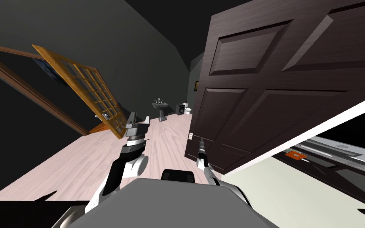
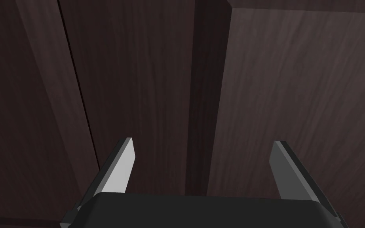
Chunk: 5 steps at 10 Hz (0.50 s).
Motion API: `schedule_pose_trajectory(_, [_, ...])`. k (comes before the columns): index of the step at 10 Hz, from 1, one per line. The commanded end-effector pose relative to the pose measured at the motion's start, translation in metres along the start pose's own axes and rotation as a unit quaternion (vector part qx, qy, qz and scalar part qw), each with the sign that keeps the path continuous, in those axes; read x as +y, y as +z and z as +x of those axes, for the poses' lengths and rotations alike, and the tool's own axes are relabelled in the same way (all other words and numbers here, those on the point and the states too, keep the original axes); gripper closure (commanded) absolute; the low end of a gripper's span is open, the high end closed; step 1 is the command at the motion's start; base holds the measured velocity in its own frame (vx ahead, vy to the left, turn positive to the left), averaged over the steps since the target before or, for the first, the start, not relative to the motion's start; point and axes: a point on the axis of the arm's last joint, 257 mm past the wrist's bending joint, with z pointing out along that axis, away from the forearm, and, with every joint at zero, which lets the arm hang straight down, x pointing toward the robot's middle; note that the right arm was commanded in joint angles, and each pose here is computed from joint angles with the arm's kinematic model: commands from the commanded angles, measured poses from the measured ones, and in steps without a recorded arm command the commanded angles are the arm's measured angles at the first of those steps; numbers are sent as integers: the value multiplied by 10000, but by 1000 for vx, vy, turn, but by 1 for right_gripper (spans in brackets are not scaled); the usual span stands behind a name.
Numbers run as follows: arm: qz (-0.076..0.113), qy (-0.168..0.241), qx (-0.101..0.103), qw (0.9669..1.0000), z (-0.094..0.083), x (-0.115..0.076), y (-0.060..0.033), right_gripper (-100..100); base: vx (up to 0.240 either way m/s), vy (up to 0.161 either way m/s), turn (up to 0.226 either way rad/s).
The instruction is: Push the door open
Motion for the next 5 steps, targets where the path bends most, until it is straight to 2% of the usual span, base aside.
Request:
schedule_pose_trajectory(1, [37,91,56,9999,119,-12,-24,-100,-71,109,-61])
schedule_pose_trajectory(5, [76,196,110,9997,255,-31,-62,-100,-93,152,-35])
